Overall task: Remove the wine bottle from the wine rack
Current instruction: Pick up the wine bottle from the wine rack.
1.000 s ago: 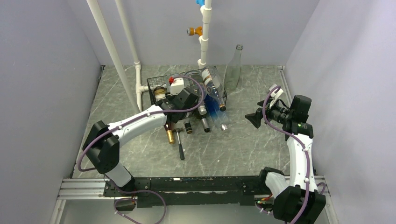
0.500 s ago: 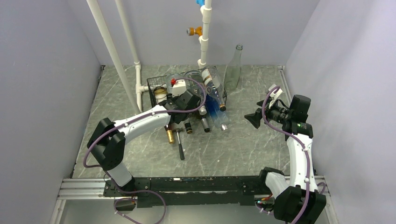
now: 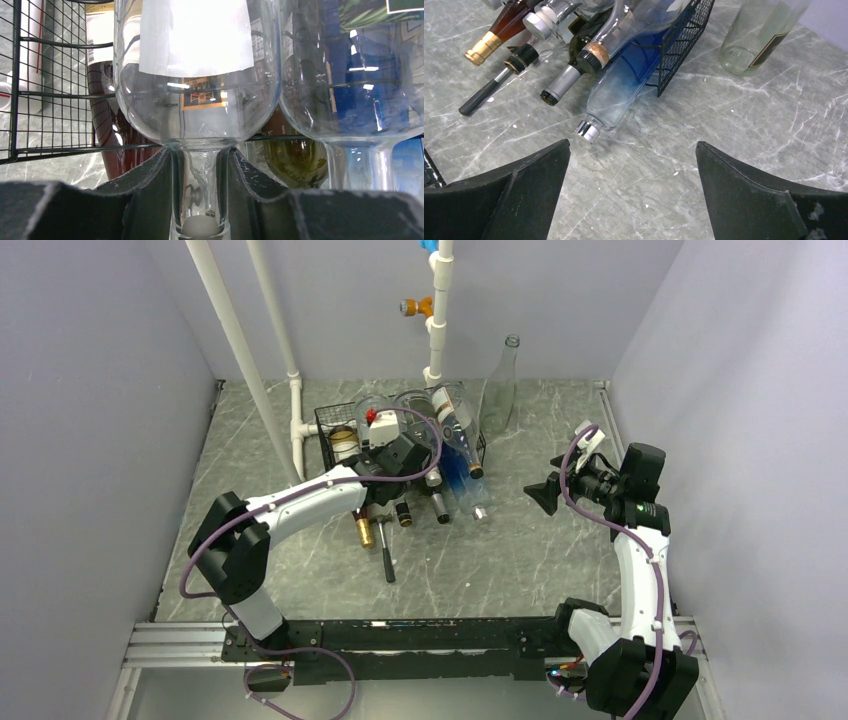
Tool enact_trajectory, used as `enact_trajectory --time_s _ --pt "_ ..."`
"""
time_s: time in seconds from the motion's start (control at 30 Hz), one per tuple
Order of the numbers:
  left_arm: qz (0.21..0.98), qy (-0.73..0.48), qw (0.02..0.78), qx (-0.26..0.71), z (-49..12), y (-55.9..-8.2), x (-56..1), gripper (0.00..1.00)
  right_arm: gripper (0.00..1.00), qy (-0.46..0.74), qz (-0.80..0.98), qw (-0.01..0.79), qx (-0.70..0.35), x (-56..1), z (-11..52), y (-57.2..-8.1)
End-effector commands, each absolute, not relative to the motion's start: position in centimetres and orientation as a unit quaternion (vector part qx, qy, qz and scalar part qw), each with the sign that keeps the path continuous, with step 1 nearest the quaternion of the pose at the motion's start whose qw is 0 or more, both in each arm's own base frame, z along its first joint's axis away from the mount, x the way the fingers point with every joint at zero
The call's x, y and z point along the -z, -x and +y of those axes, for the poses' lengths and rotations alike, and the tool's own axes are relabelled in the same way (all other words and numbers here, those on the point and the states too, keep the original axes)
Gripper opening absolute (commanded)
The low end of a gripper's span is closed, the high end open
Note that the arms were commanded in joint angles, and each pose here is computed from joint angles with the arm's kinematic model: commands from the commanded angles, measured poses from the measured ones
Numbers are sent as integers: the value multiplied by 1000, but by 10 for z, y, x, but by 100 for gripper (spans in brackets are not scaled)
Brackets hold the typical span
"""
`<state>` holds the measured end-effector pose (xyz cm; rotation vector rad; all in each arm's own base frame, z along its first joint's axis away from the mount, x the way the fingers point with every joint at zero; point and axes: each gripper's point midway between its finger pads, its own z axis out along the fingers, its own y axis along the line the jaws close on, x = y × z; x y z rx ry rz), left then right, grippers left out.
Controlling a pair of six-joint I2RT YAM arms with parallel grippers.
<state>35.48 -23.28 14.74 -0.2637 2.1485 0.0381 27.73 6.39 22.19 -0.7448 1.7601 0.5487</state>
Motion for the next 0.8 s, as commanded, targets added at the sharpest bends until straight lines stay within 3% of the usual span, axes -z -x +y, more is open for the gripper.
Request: enact_trajectory --time_s 0.0,0.2,0.77 --pt "865 123 487 -19 -227 -359 -163 32 100 329 730 557 -219 -230 63 -281" --pt "852 122 508 -7 -220 -355 -184 0 100 329 731 558 -216 -230 63 -281" --pt "793 108 599 16 -196 -343 -241 0 100 328 733 557 -214 -228 62 -282"
